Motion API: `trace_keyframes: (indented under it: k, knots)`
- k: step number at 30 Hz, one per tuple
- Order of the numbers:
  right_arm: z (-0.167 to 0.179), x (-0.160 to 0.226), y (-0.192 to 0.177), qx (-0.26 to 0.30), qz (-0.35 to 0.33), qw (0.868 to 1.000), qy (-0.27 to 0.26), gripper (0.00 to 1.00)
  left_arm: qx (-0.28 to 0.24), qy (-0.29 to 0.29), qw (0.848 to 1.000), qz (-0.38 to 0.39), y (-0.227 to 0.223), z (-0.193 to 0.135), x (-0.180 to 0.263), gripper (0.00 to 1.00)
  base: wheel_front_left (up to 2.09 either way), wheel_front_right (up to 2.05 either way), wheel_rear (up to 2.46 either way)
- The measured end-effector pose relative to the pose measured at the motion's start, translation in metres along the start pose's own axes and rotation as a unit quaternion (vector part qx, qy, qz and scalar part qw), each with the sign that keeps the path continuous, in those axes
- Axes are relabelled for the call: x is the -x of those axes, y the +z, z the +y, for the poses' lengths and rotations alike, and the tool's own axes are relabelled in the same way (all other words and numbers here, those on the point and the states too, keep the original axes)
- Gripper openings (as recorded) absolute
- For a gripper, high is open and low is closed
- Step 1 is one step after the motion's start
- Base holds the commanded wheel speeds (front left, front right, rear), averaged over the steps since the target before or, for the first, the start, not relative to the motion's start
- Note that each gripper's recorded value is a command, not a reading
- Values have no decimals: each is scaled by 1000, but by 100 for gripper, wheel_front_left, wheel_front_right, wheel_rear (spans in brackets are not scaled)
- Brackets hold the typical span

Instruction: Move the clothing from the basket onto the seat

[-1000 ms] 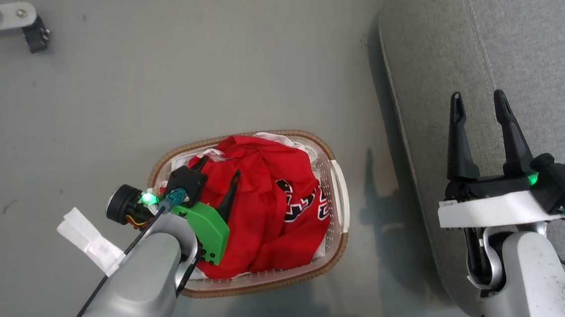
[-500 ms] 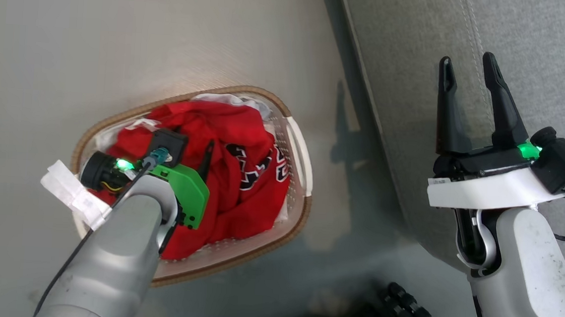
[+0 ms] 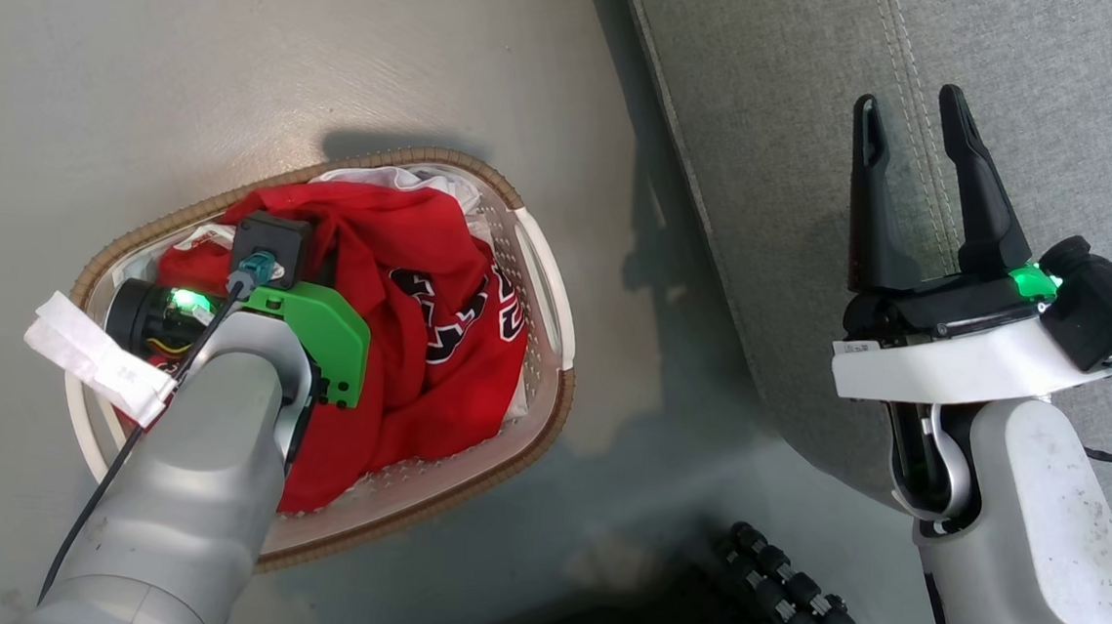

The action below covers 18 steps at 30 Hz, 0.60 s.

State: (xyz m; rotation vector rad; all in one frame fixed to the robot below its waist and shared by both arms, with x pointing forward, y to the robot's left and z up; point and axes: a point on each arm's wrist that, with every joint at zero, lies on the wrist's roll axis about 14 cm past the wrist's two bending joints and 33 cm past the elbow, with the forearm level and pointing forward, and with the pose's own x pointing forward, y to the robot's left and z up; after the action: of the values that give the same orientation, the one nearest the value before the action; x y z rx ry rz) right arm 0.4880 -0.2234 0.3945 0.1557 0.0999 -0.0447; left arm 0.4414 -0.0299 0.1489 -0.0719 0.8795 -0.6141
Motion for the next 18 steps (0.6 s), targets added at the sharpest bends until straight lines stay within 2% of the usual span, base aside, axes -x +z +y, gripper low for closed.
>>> trace_keyframes:
  k: [1, 10, 18]
  knots:
    - [0, 0, 0, 0, 0, 1000, 0, 100, 0, 4, 1000, -2, 1, 1, 0, 0, 0, 0, 0]
    - [3, 1, 7, -1, -8, 1000, 3, 100, 0, 8, 1000, -13, 8, 4, 11, 0, 0, 0, 0]
    - [13, 9, 16, 2, -12, 1000, 14, 100, 4, -5, 998, -54, 26, -7, 41, 0, 0, 0, 0]
